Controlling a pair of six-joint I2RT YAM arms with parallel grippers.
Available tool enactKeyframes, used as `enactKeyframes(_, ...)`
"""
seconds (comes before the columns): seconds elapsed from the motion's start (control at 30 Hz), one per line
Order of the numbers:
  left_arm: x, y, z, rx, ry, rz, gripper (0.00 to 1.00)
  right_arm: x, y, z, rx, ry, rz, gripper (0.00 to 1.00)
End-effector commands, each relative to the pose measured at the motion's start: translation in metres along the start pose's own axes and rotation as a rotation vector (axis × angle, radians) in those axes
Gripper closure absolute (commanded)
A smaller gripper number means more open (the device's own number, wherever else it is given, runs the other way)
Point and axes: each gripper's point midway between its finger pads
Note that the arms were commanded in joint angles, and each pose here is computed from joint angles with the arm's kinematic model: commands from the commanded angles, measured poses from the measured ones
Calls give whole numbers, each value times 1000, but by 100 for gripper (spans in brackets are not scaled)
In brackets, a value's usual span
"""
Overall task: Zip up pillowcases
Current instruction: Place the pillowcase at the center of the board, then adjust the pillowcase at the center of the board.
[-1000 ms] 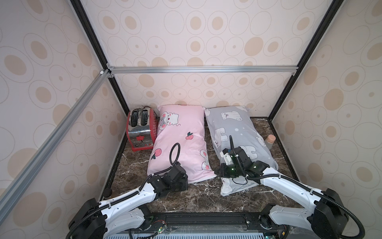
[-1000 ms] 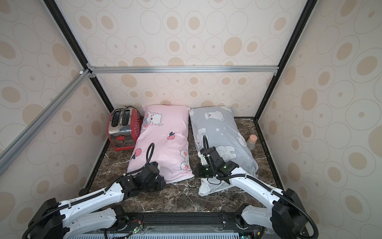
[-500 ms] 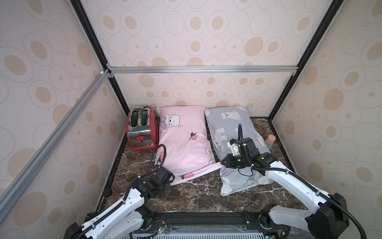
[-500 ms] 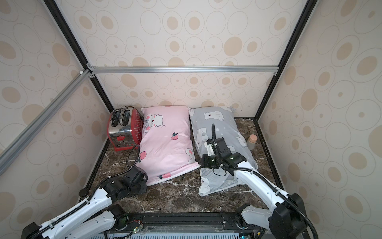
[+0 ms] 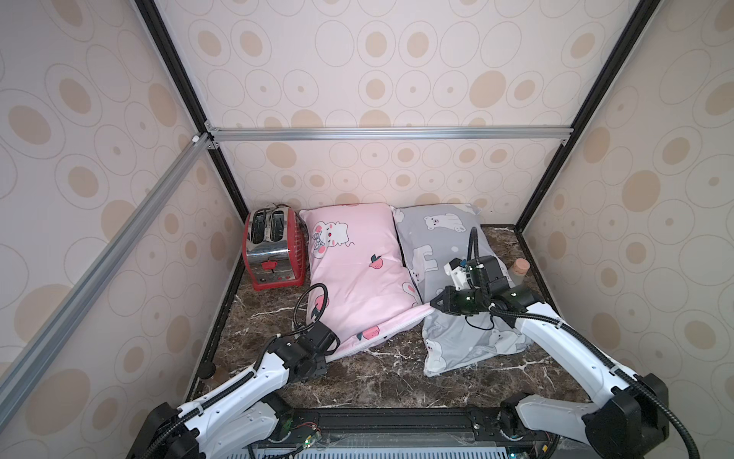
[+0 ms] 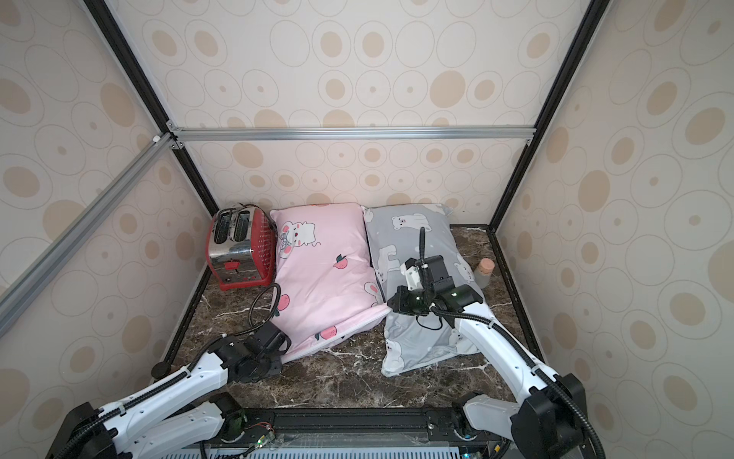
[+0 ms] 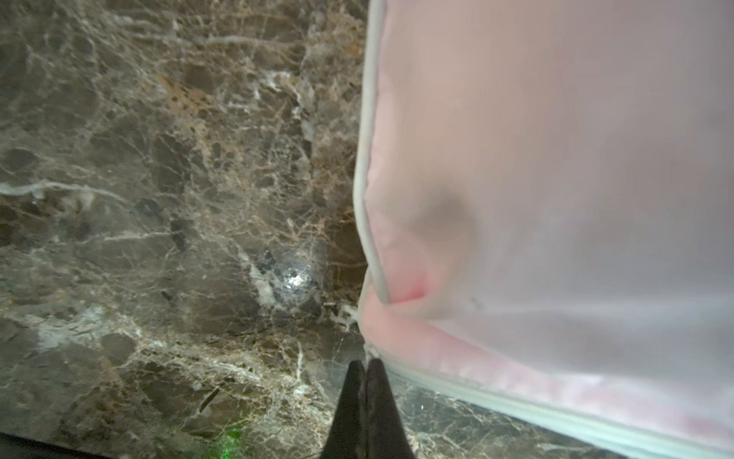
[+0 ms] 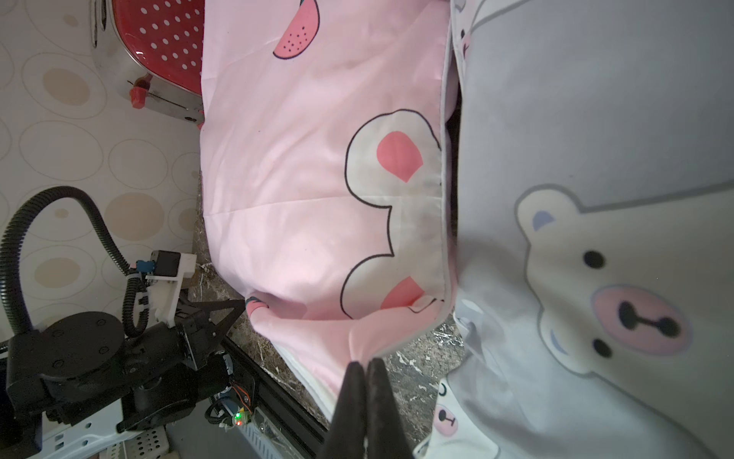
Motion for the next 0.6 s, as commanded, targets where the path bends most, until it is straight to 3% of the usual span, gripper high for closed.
enactKeyframes(0.0, -35, -9, 34, 51, -106, -3, 89, -11, 10, -1, -70, 6, -30, 92)
enactKeyframes(0.03, -56, -21, 52, 67, -179, -31, 70, -15, 5, -6, -108, 19, -109, 75)
enactKeyframes(0.07, -77, -32, 68, 91, -242, -50, 58, -22, -1, -9, -134, 32, -181, 56)
enactKeyframes(0.1, -93, -44, 79, 107, -278, -75, 52, -28, -8, -10, -143, 42, -236, 38)
enactKeyframes(0.17, -117, -78, 98, 175, -312, -127, 45, -44, -32, -6, -148, 8, -388, 14)
enactKeyframes(0.23, -125, -120, 108, 268, -326, -162, 43, -63, -62, 0, -119, -41, -536, 0)
enactKeyframes(0.33, -120, -194, 110, 392, -343, -216, 44, -84, -97, 7, -39, -131, -680, 0)
enactKeyframes(0.43, -94, -272, 104, 416, -348, -360, 47, -92, -119, 12, 18, -215, -744, 1)
enactKeyframes(0.5, -64, -290, 95, 427, -308, -361, 48, -96, -131, 8, 39, -197, -773, 2)
enactKeyframes(0.57, -37, -279, 89, 435, -297, -276, 50, -102, -142, 5, 43, -188, -821, 2)
Point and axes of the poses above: each gripper's point midway between its finger pads, its own x axis out along the fingers, its own y axis along the line the jaws close on, z = x × y, and after that the axes turned 6 degrees about x, right-handed
